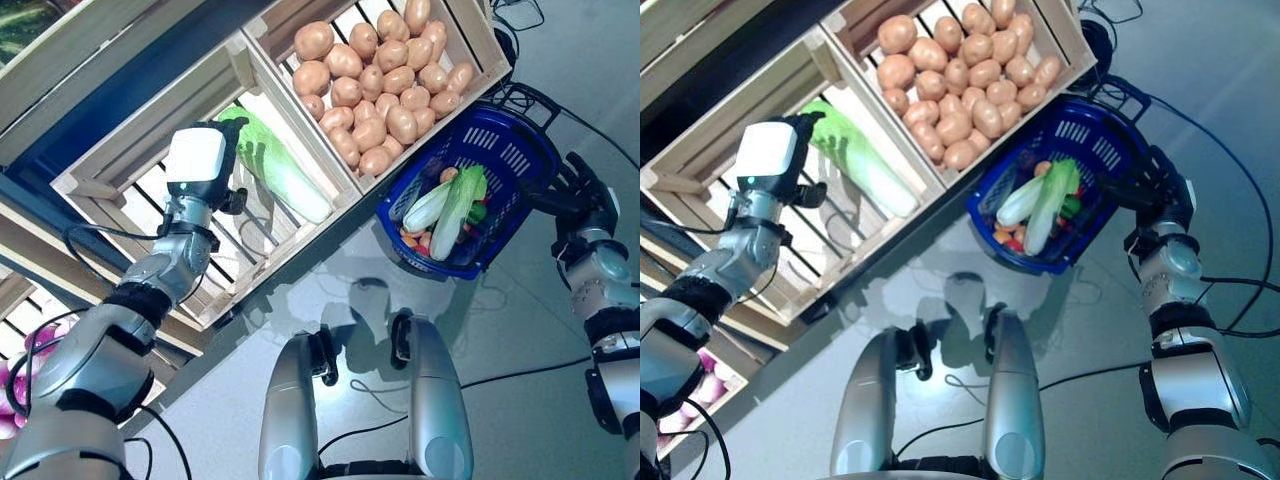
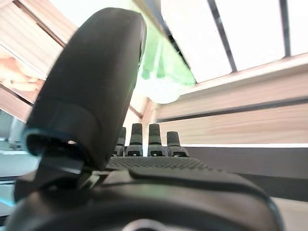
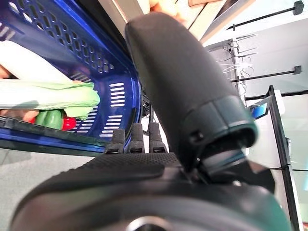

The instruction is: Put vegetables into the basket

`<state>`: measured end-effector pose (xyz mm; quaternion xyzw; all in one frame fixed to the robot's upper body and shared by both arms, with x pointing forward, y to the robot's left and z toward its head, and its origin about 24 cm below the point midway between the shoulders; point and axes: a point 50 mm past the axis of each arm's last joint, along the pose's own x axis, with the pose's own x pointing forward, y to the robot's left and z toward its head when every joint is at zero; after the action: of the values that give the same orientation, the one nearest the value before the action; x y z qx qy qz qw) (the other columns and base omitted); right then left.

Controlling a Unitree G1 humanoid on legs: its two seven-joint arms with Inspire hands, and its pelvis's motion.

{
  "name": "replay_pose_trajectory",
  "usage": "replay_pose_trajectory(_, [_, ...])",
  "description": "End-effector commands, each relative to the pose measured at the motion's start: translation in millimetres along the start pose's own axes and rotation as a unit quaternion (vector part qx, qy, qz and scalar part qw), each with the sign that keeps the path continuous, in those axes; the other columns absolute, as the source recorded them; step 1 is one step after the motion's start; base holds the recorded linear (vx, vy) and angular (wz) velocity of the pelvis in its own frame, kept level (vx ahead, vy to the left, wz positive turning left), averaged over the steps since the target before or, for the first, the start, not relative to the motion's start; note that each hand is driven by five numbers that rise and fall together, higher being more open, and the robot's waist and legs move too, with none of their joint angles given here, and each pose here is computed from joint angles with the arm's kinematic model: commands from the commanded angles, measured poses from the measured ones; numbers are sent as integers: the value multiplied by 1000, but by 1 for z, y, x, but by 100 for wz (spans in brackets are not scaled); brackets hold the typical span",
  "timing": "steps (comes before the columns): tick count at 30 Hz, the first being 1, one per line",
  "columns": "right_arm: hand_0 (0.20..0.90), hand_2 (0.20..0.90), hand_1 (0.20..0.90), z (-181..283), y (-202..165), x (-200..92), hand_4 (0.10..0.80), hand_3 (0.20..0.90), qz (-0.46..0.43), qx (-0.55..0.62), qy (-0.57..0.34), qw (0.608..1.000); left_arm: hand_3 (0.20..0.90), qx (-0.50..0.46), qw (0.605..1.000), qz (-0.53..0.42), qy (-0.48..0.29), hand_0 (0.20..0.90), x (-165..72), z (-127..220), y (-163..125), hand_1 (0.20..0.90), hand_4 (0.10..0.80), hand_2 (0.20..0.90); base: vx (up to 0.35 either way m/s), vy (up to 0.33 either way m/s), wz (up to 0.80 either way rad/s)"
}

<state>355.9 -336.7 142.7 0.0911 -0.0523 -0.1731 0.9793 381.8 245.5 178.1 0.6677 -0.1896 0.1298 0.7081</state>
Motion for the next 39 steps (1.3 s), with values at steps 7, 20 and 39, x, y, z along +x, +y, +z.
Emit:
replay_pose_trajectory(7, [900,900,900,47,33,13,800,900,67,20,-88,994,900,142,983,102,-61,900,44,7,68,900,800,900,-66,40,-5])
replay_pose_trajectory(20, [900,900,900,65,44,18,800,900,92,39,-108,989,900,247,963,39,-98,900,60,24,72,900,800,900,-63,41,-7])
replay_pose_trajectory(39, [900,900,900,99,70,19,800,900,131,60,-168,975,900,280,953,-114,28,900,73,9,75,900,800,900,-48,12,-2])
